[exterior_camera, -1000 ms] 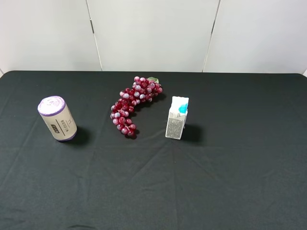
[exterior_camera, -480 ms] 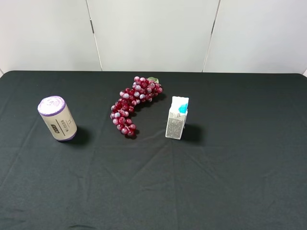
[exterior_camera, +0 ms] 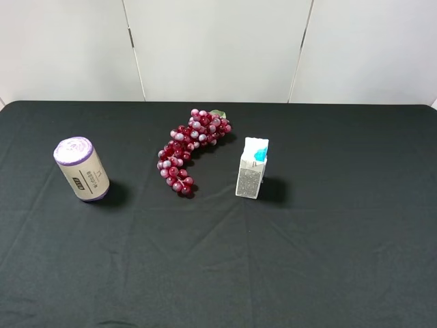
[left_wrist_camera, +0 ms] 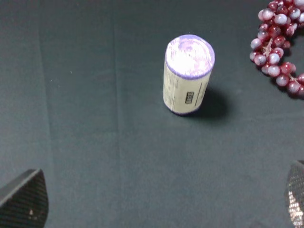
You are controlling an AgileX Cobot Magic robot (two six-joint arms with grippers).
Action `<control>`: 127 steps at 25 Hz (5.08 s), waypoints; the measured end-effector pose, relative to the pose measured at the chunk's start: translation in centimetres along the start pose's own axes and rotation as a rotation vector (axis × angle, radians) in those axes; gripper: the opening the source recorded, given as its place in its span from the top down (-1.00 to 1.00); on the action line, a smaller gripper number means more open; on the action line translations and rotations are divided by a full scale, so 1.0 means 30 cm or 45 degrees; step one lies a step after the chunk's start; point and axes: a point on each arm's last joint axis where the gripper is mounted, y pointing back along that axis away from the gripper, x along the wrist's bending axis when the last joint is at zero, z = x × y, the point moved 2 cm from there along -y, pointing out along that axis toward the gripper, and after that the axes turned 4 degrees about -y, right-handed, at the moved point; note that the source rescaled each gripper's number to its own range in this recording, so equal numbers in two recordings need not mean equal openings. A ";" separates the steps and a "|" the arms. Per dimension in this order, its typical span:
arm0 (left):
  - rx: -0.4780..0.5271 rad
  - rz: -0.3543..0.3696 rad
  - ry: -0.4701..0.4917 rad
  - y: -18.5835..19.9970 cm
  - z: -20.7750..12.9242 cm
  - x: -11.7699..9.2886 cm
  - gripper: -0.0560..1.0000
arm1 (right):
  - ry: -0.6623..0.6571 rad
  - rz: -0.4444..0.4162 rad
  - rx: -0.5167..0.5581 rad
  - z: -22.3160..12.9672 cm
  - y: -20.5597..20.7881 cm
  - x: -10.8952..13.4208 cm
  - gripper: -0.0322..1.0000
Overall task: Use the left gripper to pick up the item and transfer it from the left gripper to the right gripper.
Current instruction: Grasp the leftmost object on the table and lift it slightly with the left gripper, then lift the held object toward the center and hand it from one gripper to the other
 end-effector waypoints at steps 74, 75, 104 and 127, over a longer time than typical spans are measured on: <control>0.929 -0.146 -0.008 -1.081 0.152 -0.119 -0.49 | 0.000 0.000 0.001 0.000 0.000 0.000 -1.00; 0.929 -0.146 -0.008 -1.081 0.152 -0.119 -0.38 | 0.000 0.000 0.001 0.000 0.000 0.000 -1.00; 0.837 -0.135 -0.037 -1.014 0.274 -0.108 0.86 | 0.000 0.000 0.001 0.000 0.000 0.000 -1.00; 0.624 -0.467 0.095 -0.723 0.422 -0.184 0.86 | 0.000 0.000 0.000 0.000 0.000 0.000 -1.00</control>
